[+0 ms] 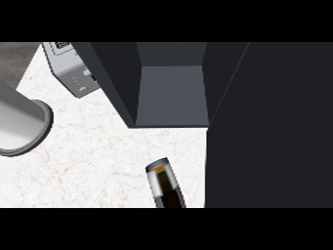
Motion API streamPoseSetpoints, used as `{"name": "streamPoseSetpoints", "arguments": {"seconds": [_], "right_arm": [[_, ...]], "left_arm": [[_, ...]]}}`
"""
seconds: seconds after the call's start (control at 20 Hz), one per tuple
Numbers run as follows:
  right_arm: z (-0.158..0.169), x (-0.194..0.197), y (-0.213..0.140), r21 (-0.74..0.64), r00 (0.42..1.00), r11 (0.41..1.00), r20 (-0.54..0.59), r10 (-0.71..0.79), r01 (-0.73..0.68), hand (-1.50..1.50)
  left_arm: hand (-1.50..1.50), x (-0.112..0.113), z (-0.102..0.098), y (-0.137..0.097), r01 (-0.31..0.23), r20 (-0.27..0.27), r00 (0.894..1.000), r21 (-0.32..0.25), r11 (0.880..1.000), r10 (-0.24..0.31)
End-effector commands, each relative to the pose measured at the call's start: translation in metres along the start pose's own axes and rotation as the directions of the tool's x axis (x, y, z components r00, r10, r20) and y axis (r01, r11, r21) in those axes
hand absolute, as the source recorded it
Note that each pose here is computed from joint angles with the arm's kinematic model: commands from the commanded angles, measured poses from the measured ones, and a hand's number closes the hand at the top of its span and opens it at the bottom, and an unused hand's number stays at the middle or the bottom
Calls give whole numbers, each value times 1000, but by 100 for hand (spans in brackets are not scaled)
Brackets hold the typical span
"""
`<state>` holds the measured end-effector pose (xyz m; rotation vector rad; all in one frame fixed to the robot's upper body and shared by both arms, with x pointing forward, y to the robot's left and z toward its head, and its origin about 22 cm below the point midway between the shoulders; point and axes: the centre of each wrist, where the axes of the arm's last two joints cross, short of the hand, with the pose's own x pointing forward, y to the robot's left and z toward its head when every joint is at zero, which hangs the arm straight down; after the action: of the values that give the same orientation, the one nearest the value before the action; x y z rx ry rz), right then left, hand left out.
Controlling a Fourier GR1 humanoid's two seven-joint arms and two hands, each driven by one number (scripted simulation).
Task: Pick up the wine, place it into the cabinet and close the cabinet
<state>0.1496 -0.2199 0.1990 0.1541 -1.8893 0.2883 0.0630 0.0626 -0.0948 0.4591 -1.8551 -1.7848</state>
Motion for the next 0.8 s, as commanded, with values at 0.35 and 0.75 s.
{"name": "streamPoseSetpoints", "arguments": {"seconds": [0.35, 0.75], "right_arm": [[18, 30, -1, 21, 997, 999, 68, -45, 44, -150], [5, 22, -1, 15, 994, 997, 81, -72, 71, -150]], "left_arm": [[-150, -35, -30, 5, -21, -89, 996, 40, 999, 25], [-150, -56, -31, 3, -33, -82, 996, 39, 999, 36]]}}
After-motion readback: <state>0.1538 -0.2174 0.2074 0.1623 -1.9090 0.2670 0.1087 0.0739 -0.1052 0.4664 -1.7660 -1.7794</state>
